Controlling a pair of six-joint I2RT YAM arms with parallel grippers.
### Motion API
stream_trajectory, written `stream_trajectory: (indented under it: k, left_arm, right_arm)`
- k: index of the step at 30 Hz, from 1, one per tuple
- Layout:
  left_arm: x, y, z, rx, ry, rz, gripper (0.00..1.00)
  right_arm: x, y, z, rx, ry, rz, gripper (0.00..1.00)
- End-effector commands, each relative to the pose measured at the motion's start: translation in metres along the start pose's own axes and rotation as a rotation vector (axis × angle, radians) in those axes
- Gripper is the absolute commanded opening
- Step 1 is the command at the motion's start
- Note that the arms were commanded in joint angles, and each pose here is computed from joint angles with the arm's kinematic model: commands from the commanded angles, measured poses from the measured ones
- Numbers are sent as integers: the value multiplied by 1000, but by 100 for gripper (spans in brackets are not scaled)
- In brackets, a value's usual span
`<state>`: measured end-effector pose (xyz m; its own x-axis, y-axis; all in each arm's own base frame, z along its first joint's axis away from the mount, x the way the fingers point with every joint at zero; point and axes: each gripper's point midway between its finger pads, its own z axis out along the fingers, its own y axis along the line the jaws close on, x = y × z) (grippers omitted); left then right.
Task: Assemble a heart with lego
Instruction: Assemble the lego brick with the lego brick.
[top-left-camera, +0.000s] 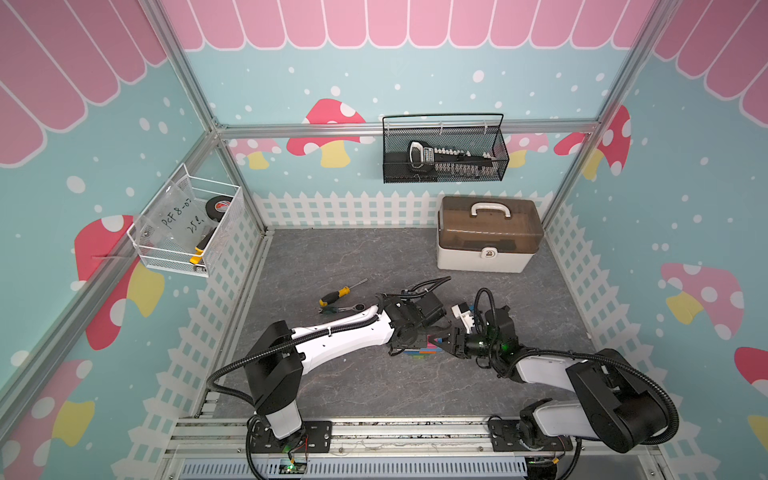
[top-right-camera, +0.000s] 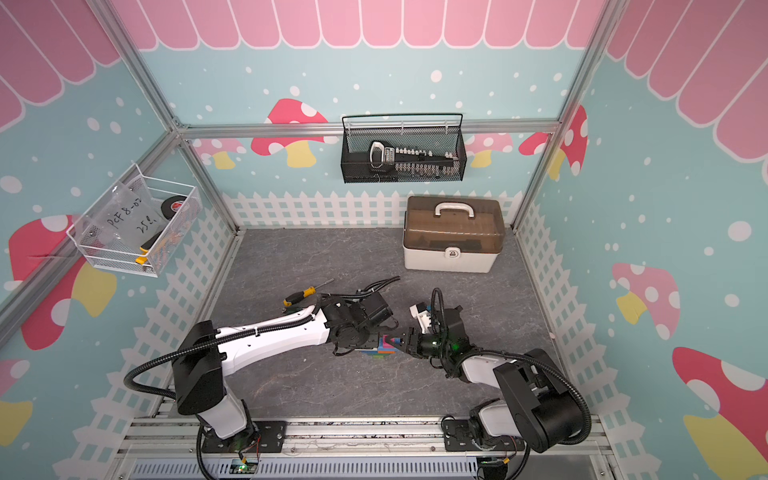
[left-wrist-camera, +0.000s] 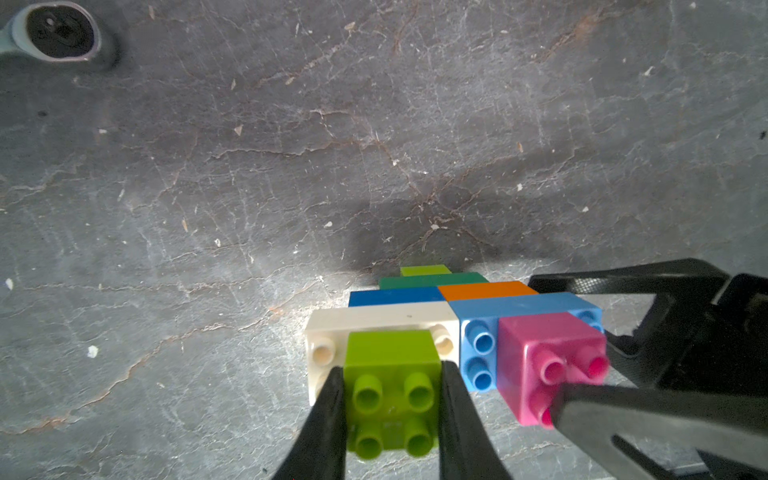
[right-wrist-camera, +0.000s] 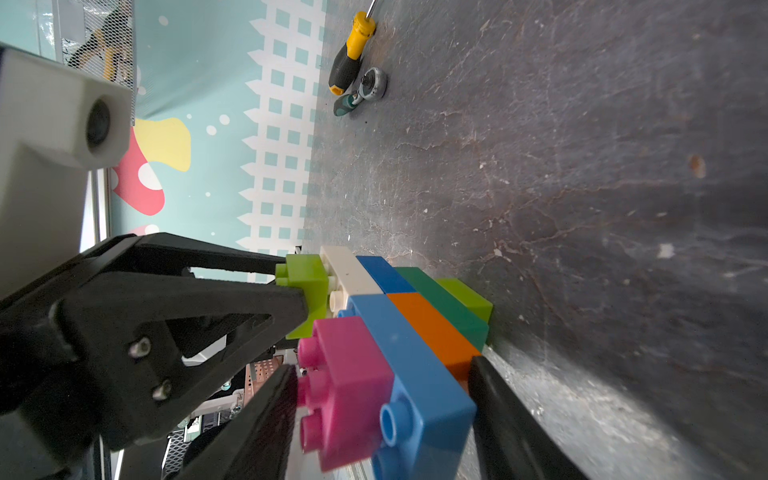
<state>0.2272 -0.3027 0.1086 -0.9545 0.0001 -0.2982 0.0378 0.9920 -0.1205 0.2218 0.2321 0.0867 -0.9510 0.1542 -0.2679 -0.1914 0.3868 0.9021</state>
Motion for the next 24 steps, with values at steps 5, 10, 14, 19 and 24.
stream_trajectory:
  k: [5, 10, 14, 19, 24]
  left_arm:
    - [1, 13, 0, -30, -18, -21, 14]
    - [7, 7, 6, -8, 12, -14, 14]
    - [21, 8, 20, -31, 82, 6, 11]
    - [29, 15, 26, -95, 111, 32, 10]
    - [28, 10, 22, -100, 96, 64, 20]
  right_arm:
    - [9, -9, -1, 31, 21, 25, 62]
    - [11, -10, 0, 30, 27, 29, 62]
    - [10, -9, 0, 27, 29, 29, 62]
    - [10, -8, 0, 25, 30, 28, 62]
    - [10, -7, 0, 22, 30, 24, 62]
